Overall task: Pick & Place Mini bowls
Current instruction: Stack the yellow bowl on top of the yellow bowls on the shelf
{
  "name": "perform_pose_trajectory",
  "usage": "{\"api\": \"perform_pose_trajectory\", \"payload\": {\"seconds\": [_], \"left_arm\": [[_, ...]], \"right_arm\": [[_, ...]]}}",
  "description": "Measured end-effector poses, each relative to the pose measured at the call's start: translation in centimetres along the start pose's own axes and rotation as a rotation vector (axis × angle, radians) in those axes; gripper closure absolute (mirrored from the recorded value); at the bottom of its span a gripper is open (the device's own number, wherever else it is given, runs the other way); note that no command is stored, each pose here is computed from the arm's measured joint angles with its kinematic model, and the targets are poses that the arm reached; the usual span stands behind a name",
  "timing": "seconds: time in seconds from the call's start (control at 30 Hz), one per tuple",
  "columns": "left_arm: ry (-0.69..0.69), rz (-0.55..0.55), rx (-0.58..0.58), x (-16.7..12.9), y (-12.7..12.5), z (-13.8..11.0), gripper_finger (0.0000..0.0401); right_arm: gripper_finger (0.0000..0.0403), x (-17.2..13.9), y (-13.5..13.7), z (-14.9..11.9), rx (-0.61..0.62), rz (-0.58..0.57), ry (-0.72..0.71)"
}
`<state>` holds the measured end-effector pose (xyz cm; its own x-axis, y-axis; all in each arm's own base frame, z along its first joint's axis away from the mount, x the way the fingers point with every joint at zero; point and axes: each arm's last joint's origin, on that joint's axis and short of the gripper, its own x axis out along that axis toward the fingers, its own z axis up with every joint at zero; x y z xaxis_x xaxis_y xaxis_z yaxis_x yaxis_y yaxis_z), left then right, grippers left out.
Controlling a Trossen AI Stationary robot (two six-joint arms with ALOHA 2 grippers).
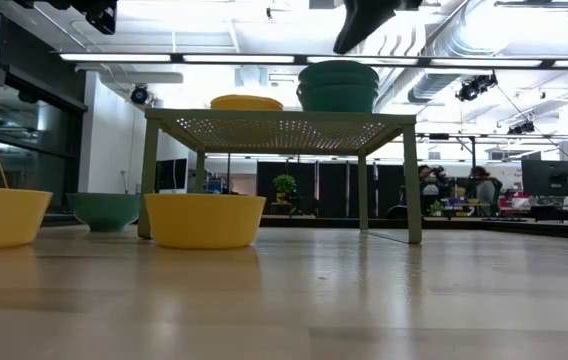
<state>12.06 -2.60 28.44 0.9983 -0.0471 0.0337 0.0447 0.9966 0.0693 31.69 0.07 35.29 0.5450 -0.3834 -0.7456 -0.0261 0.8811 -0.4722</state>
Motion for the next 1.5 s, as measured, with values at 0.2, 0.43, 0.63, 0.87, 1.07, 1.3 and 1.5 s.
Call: {"api": "perform_pose_trajectory", "payload": {"seconds": [0.2, 0.43, 0.63, 0.87, 1.07, 1.3, 1.5], "left_arm": [[-0.001, -0.011, -0.001, 0.0, 0.0, 0.0, 0.0318], [0.0, -0.031, -0.002, 0.0, -0.1, 0.0, 0.0318], [0.006, -0.05, -0.001, 0.0, -0.1, -0.1, 0.0318], [0.021, -0.055, 0.002, 0.0, -0.2, -0.2, 0.0318], [0.021, -0.087, -0.006, 0.0, -0.3, -0.2, 0.0318], [0.022, -0.128, -0.021, 0.0, -0.4, -0.3, 0.0318], [0.021, -0.149, -0.036, 0.0, -0.4, -0.3, 0.0318]], "right_arm": [[0.0283, -1.9, -1.1, 1.1, 0.031, -0.016, -0.069], [0.0283, -4.0, -1.1, 2.4, 0.051, 0.064, -0.174], [0.0283, -5.1, 1.0, 3.0, 0.061, 0.174, -0.221], [0.0283, -5.8, 4.3, 3.7, 0.081, 0.256, -0.285], [0.0283, -3.5, 8.5, 3.6, 0.094, 0.305, -0.369], [0.0283, -0.3, 12.5, 2.5, 0.147, 0.298, -0.527], [0.0283, 2.3, 14.2, 1.3, 0.17, 0.307, -0.507]]}}
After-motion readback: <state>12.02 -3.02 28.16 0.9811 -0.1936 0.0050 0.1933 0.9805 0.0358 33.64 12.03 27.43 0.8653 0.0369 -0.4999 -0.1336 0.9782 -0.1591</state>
